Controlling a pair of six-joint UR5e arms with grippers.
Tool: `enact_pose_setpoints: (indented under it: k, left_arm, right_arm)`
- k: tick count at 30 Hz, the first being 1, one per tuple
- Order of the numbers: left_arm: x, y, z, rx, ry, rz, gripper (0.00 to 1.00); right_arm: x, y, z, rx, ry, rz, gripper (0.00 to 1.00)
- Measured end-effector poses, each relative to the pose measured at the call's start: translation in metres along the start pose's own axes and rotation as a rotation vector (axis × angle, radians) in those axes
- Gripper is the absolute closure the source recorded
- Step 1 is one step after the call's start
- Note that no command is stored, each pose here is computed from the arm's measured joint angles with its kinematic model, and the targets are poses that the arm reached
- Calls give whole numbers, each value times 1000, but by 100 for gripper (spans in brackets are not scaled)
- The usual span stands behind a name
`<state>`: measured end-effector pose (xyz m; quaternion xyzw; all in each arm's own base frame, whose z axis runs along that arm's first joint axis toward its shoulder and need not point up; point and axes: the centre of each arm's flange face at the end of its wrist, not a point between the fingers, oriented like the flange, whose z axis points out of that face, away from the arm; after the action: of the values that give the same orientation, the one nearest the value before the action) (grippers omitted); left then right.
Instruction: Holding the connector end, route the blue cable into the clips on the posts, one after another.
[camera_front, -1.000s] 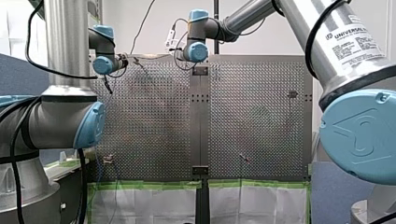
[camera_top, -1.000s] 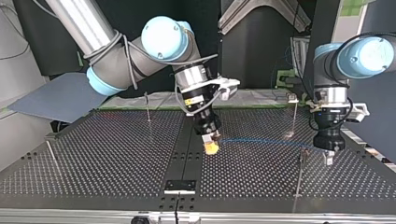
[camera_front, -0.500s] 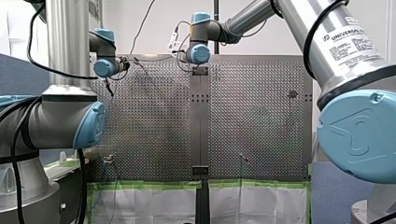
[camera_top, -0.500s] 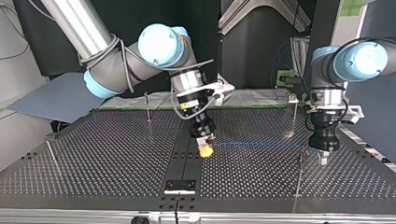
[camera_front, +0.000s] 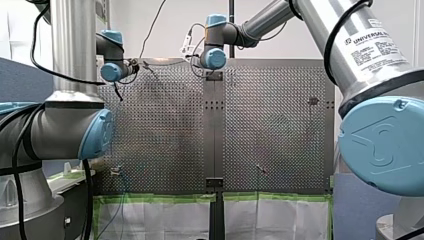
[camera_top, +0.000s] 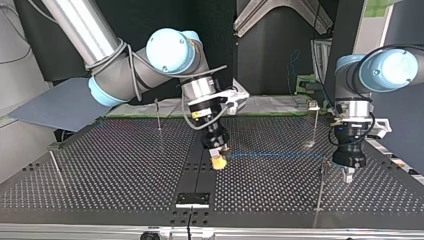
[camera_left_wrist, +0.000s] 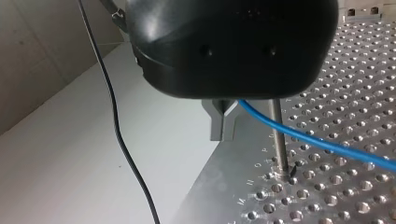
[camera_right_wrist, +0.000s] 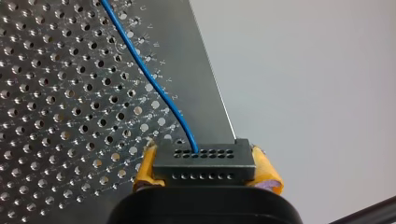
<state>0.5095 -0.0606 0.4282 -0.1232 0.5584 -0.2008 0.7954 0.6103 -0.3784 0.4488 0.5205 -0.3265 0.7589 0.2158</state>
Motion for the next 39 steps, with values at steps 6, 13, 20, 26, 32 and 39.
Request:
enact_pose_setpoints:
  k: [6, 13, 20, 26, 32, 39]
  left_arm:
    - [3, 4, 2, 1, 3, -7, 100]
    - [11, 8, 4, 8, 15, -13, 100]
    - [10, 5, 7, 47, 3, -33, 100]
    - [8, 6, 12, 75, -12, -56, 100]
    - [13, 13, 23, 81, -16, -87, 100]
    - [12, 24, 25, 58, -26, -89, 100]
  right_arm:
    - [2, 5, 2, -6, 4, -1, 100]
    - [4, 10, 4, -13, 11, -1, 100]
    - [8, 16, 7, -21, 19, -3, 100]
    - [7, 21, 9, -37, 21, -4, 100]
    - [5, 25, 14, -59, 29, -5, 100]
    - [4, 30, 22, -77, 40, -5, 100]
